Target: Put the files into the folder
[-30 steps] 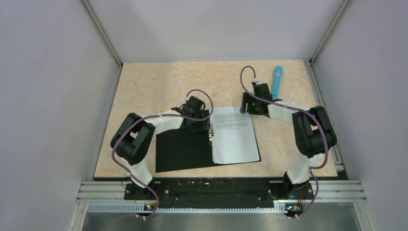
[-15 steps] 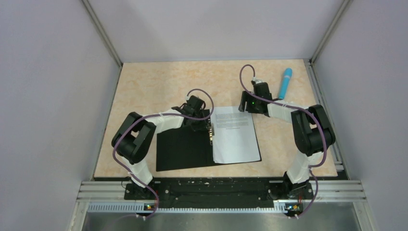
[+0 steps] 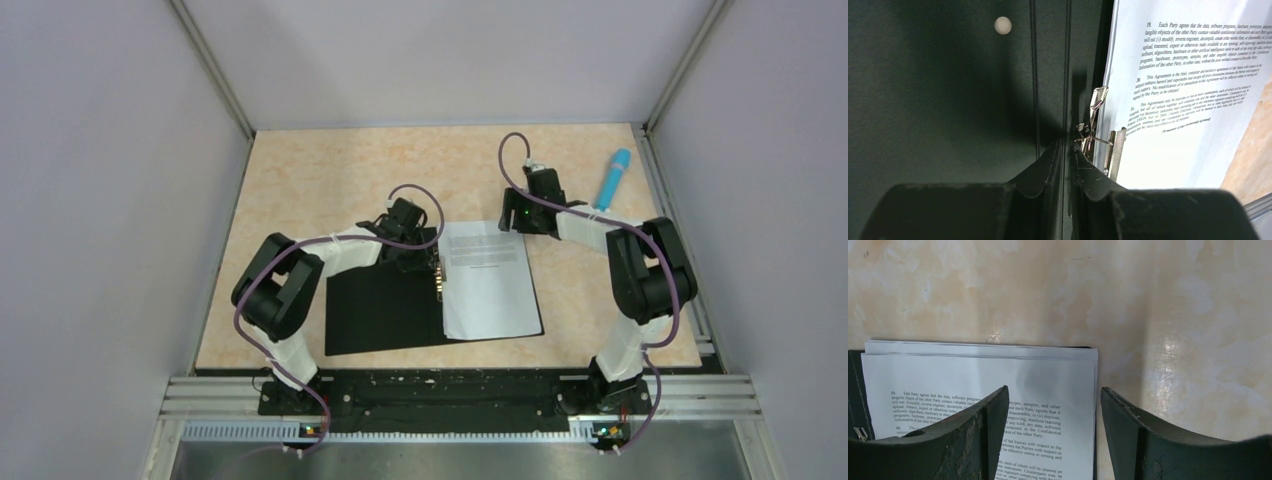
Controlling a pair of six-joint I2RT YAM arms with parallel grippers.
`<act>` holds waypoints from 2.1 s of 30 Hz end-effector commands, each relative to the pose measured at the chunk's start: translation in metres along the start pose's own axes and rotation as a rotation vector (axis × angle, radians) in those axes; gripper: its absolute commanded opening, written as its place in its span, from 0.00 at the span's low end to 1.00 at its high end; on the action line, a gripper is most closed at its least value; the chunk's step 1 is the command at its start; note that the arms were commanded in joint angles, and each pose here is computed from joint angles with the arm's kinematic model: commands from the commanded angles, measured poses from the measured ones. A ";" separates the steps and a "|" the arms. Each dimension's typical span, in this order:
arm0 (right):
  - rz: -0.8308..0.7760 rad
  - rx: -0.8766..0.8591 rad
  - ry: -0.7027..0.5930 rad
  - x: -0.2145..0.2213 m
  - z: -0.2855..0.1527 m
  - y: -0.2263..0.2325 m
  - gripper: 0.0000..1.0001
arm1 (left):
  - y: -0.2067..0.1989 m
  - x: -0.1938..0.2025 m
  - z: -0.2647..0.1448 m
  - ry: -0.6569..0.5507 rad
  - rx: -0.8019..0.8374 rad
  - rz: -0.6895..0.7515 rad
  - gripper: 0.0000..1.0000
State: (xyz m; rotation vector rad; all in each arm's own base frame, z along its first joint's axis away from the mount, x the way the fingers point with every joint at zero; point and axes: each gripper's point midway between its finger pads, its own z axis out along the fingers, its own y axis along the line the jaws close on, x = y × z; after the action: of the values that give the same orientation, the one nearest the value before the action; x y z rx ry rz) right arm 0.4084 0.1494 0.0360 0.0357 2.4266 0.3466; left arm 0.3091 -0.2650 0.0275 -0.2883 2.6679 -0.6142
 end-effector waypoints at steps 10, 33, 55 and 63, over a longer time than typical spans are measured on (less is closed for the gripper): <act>-0.140 -0.012 -0.054 -0.022 -0.068 0.055 0.63 | 0.036 -0.011 -0.068 -0.131 -0.050 -0.034 0.23; -0.318 -0.144 0.083 0.089 -0.064 0.182 0.32 | 0.133 0.044 -0.080 -0.149 -0.354 -0.307 0.19; -0.332 -0.134 0.079 0.096 -0.051 0.195 0.27 | 0.142 0.051 -0.074 -0.144 -0.378 -0.346 0.15; -0.339 -0.137 0.099 0.105 -0.049 0.196 0.19 | 0.144 0.053 -0.072 -0.144 -0.383 -0.354 0.15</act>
State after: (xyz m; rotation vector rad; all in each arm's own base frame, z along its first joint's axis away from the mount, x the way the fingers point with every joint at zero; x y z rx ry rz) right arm 0.2802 0.3206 0.0413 -0.4644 2.4915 0.3178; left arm 0.2219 -0.1353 0.0206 -0.8519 2.5868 -0.2257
